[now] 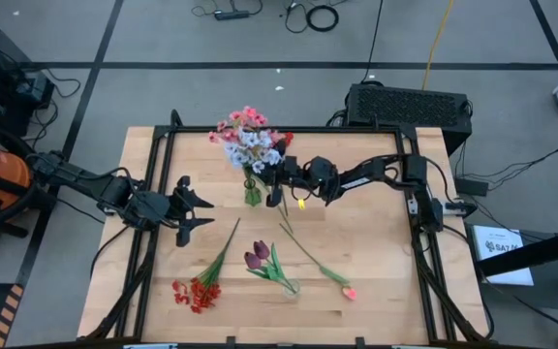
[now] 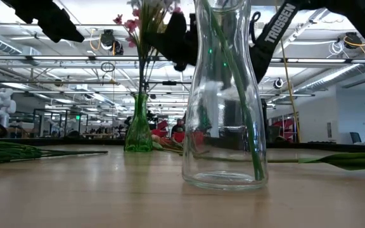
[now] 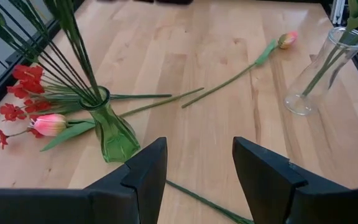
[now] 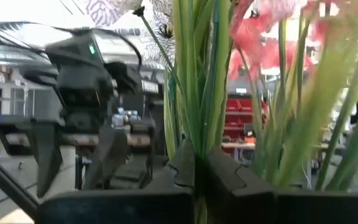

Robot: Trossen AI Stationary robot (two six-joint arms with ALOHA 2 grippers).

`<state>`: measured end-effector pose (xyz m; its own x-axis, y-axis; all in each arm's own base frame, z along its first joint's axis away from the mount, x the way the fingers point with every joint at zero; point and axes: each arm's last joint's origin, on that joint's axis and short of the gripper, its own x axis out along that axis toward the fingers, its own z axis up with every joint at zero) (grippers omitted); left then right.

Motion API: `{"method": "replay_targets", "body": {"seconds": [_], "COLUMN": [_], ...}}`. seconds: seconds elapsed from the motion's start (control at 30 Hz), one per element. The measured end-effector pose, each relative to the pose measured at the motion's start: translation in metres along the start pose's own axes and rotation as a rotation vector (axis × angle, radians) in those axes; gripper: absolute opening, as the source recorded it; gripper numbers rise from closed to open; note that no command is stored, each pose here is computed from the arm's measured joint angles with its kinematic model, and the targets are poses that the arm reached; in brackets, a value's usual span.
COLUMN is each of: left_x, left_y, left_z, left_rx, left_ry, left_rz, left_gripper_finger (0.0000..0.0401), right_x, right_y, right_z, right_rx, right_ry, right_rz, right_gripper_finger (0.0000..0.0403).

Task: Sort flowers into vase by color
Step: Put the white flowers into the green vase

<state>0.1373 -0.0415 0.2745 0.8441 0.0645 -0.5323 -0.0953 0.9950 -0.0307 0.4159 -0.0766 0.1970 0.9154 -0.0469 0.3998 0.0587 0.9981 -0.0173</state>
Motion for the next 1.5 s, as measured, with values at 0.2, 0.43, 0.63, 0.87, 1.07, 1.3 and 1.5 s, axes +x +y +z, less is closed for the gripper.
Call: {"method": "replay_targets", "body": {"seconds": [0.2, 0.43, 0.63, 0.87, 1.07, 1.3, 1.5], "left_x": [0.0, 0.0, 0.0, 0.0, 0.0, 0.0, 0.0], "left_y": [0.0, 0.0, 0.0, 0.0, 0.0, 0.0, 0.0], "left_z": [0.0, 0.0, 0.0, 0.0, 0.0, 0.0, 0.0], "left_rx": [-0.003, -0.002, -0.002, 0.001, 0.001, 0.002, 0.002], "left_ry": [0.001, 0.001, 0.001, 0.002, 0.001, 0.002, 0.002], "left_rz": [-0.002, -0.004, -0.004, -0.004, -0.004, -0.003, -0.003], "left_gripper_finger": [0.019, 0.0189, 0.019, 0.019, 0.019, 0.019, 0.019], "right_x": [-0.005, -0.01, -0.01, -0.009, -0.002, 0.005, 0.008], "right_y": [0.0, 0.0, -0.001, -0.002, -0.003, -0.002, -0.001], "right_z": [-0.022, -0.039, -0.045, -0.045, -0.043, -0.028, -0.007], "right_rx": [0.034, 0.064, 0.078, 0.134, 0.151, 0.153, 0.115], "right_ry": [0.049, 0.089, 0.142, 0.149, 0.153, 0.252, 0.374], "right_rz": [-0.002, -0.006, -0.014, -0.063, -0.064, -0.071, -0.068], "right_gripper_finger": [0.0002, 0.0004, 0.0004, 0.0038, 0.0093, 0.0137, 0.0151]}}
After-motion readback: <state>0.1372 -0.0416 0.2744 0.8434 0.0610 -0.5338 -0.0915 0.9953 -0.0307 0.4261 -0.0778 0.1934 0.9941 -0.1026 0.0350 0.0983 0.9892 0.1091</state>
